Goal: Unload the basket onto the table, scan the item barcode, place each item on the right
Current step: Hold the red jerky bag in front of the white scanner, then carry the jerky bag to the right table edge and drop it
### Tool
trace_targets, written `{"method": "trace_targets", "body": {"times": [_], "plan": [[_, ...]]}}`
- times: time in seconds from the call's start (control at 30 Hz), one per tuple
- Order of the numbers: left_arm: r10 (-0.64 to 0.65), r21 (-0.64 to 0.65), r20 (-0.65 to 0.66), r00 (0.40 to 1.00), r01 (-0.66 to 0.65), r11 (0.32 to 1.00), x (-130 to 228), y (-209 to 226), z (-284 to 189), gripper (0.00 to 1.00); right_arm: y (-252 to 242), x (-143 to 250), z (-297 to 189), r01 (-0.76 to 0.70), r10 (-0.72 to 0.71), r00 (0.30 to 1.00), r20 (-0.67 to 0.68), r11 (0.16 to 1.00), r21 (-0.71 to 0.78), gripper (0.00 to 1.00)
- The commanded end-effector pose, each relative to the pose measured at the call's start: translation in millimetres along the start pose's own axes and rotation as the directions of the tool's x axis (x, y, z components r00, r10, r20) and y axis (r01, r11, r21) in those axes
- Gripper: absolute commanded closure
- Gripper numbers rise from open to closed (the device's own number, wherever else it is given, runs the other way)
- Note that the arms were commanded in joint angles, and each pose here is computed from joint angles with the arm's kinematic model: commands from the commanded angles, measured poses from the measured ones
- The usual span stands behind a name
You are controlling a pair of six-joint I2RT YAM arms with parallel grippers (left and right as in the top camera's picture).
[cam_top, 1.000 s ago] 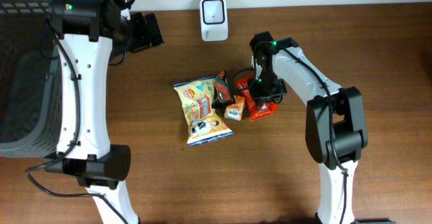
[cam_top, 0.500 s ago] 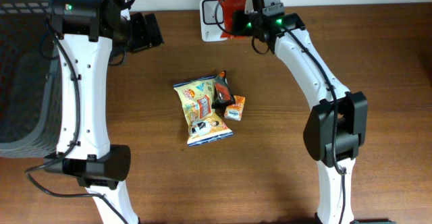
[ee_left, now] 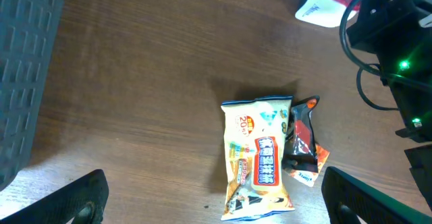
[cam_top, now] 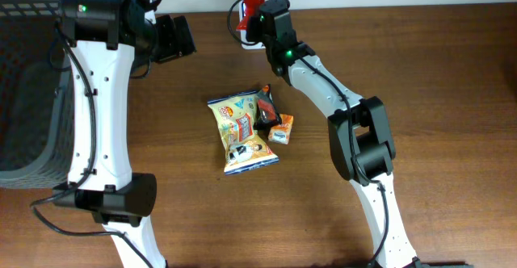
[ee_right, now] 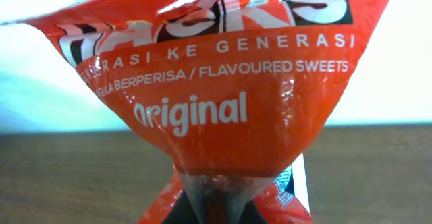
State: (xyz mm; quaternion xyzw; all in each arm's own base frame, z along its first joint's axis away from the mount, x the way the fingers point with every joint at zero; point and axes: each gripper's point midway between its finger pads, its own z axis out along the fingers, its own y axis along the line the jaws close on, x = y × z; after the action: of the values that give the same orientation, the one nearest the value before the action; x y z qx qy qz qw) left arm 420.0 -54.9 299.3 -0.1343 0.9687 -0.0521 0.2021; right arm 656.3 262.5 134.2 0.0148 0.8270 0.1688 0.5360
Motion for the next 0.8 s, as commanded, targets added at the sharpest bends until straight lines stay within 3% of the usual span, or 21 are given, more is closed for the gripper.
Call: {"method": "trace_targets", "body": {"times": [0.0,0.1,0.23,0.37,0.47,0.57,0.77], "plan": [[0.007,0.011,0.02,1.0,-0.008,1.0,-0.6,1.3,-9.8,0.01,5.6,-19.8,-2.0,-0.015,0.015,0.997,0.073,1.0,0.0,0.96],[0.007,0.01,0.02,1.0,-0.008,1.0,-0.5,1.4,-9.8,0.01,9.8,-37.6,-8.9,-0.02,0.021,0.994,0.107,1.0,-0.011,0.96],[0.007,0.011,0.02,1.0,-0.008,1.0,-0.5,1.3,-9.8,0.01,-13.1,-95.7,-39.9,-0.045,0.039,0.986,0.163,0.998,0.033,0.96],[0.007,0.011,0.02,1.0,-0.008,1.0,-0.5,1.3,-9.8,0.01,-149.3,-127.6,-98.4,-0.09,0.069,0.995,0.066,0.919,0.384,0.96],[0.007,0.01,0.02,1.0,-0.008,1.0,-0.5,1.4,-9.8,0.01,-265.0,-99.0,-149.1,-0.068,0.159,0.983,-0.089,0.77,0.635,0.96],[0.007,0.01,0.02,1.0,-0.008,1.0,-0.5,1.4,-9.8,0.01,-357.9,-55.9,-204.9,-0.043,0.314,0.927,-0.204,0.631,0.775,0.96],[0.007,0.011,0.02,1.0,-0.008,1.0,-0.5,1.3,-9.8,0.01,-489.5,-1.0,-298.6,-0.089,0.53,0.835,-0.148,0.397,0.913,0.96]]}}
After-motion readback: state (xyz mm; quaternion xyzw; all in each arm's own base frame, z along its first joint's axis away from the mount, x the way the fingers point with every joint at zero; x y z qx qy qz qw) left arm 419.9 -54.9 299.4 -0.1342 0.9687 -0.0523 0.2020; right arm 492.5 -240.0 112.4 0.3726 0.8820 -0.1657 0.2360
